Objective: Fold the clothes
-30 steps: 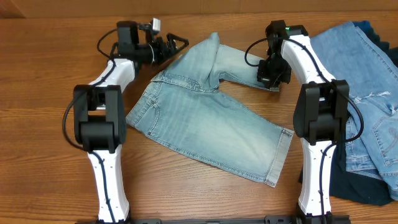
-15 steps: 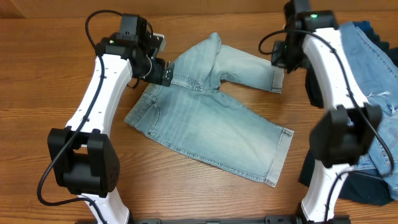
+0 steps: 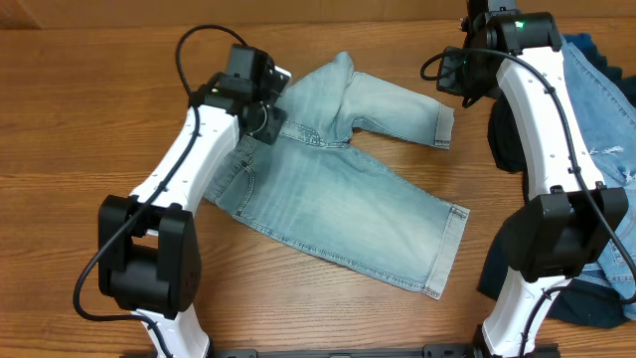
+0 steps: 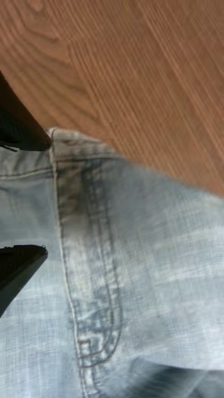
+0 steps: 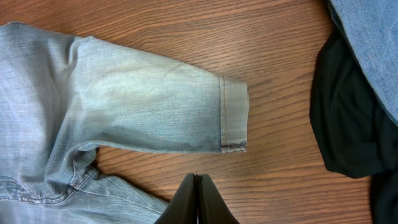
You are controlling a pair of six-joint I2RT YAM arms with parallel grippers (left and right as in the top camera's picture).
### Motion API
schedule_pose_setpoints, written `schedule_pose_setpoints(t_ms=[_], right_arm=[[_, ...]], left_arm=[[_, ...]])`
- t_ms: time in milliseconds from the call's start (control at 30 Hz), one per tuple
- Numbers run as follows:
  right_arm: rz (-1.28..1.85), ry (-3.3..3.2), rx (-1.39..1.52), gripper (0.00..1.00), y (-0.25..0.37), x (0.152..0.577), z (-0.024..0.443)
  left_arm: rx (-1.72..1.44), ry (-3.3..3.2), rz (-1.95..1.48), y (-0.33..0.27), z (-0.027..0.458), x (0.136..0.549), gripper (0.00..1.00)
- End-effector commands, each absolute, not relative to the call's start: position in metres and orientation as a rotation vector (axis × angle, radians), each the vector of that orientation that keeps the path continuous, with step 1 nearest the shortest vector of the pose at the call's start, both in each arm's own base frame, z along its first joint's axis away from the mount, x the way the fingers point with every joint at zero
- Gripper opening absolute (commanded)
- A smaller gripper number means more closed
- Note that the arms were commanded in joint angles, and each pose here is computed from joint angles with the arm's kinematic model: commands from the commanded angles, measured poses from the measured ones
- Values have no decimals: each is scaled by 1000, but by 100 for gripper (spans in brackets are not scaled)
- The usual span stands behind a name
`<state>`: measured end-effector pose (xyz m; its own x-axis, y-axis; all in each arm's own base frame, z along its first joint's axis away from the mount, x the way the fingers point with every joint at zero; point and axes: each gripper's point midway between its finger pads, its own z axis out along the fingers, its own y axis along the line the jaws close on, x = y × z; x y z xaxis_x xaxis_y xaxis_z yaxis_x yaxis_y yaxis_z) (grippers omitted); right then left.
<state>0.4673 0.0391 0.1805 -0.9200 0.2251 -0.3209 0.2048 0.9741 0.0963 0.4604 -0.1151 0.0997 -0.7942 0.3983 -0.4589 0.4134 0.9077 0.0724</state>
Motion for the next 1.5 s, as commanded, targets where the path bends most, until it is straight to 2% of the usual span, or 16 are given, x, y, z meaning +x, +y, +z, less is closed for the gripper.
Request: schedule_pose_setpoints(t_ms=[0, 67, 167, 500, 567, 600, 667, 733, 767, 900, 1067, 1200, 1233, 1300, 1333, 1467], right_arm=[[97, 2774, 309, 4, 39, 469, 185], [97, 2774, 309, 4, 39, 469, 185], [96, 2776, 303, 4, 39, 468, 185], [94, 2783, 305, 4, 39, 467, 184], [94, 2782, 304, 4, 39, 467, 184], [94, 2783, 304, 4, 39, 467, 184], [94, 2783, 304, 4, 39, 467, 184], [93, 2783, 305, 4, 39, 467, 184], [93, 2783, 304, 4, 39, 467, 184], [94, 2781, 304, 4, 39, 467, 184], [96, 2774, 303, 4, 39, 469, 185], [98, 2763, 302, 4, 39, 471, 186], [100, 2759, 301, 4, 40, 472, 186], [101, 2756, 301, 4, 40, 473, 187], [101, 2756, 301, 4, 40, 473, 187], [101, 2757, 301, 4, 40, 473, 187]], left_arm=[[571, 2587, -223, -117, 82, 470, 72], [573, 2634, -276, -116, 61, 467, 89], [529, 2646, -347, -111, 46, 472, 96], [434, 2680, -678, -125, 11, 467, 94], [436, 2682, -714, -129, 11, 463, 89], [437, 2682, -725, -130, 12, 463, 80], [414, 2693, -728, -129, 12, 462, 44], [389, 2696, -723, -126, 13, 463, 14], [365, 2702, -708, -121, 15, 465, 4], [229, 2807, -578, -86, 24, 466, 4], [-74, 3066, 150, 16, 35, 422, 4], [-169, 3035, 233, 31, 70, 410, 4], [-161, 3013, 229, 29, 78, 411, 6], [-144, 2963, 215, 23, 97, 413, 64], [-120, 2936, 175, 18, 108, 415, 100], [1, 2766, 22, 1, 162, 426, 100]])
